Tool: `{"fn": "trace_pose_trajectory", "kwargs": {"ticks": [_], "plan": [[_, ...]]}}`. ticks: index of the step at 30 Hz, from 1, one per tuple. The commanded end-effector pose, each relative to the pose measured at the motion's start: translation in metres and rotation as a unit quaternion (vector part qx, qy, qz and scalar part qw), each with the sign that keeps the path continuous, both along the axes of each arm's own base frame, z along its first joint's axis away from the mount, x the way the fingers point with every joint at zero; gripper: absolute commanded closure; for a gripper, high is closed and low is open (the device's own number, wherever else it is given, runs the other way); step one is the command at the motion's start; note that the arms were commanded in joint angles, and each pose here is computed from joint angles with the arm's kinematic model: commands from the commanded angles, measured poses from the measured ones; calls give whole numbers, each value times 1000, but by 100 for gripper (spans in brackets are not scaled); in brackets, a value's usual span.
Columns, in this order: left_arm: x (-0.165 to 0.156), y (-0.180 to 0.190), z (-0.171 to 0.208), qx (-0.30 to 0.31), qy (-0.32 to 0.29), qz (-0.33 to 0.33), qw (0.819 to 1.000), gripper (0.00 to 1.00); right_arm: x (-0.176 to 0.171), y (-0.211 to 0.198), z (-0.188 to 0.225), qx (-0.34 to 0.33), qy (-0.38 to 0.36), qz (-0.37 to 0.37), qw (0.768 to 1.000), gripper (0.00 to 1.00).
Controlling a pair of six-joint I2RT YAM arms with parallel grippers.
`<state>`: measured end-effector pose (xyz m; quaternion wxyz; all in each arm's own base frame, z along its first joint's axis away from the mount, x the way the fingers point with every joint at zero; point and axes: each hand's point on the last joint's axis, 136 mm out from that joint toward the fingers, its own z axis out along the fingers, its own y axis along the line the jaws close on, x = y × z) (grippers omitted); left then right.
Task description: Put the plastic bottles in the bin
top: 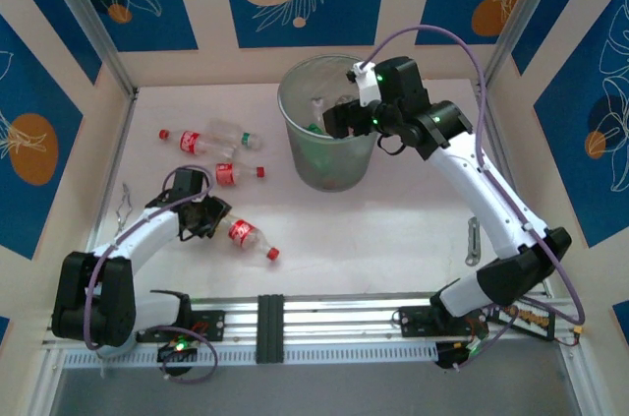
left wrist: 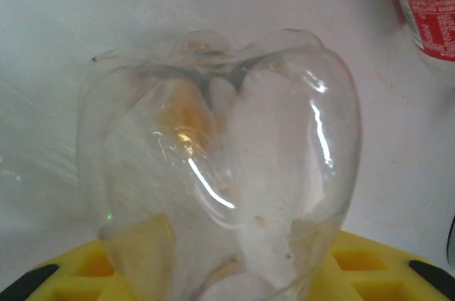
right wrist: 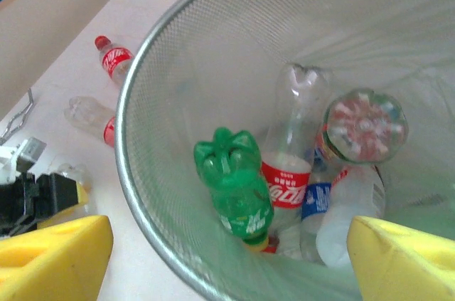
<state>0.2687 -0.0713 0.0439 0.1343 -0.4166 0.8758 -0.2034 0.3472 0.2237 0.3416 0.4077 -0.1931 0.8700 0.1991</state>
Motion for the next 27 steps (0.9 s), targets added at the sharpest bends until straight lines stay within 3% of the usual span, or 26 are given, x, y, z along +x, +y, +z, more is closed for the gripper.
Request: {"fn": "trace_pose_trajectory", "kwargs": {"ticks": [1, 7, 13, 20, 27], "plan": [[12, 5, 29, 10, -30, 6, 999, 59, -9, -14, 7, 26, 3, -17, 1000, 14], [35, 8, 90, 23, -97, 6, 995, 67, -5, -53, 6, 72, 24, -93, 993, 15], [59, 15, 176, 42, -194, 12, 980, 76, 8, -99, -11, 121, 65, -169, 976, 25], [86, 11, 295, 40, -328, 5, 944, 95, 26, -105, -16, 188, 78, -155, 967, 40], [115, -24, 380, 29, -418, -53, 906, 100, 49, -108, -28, 211, 92, -160, 960, 47]]}}
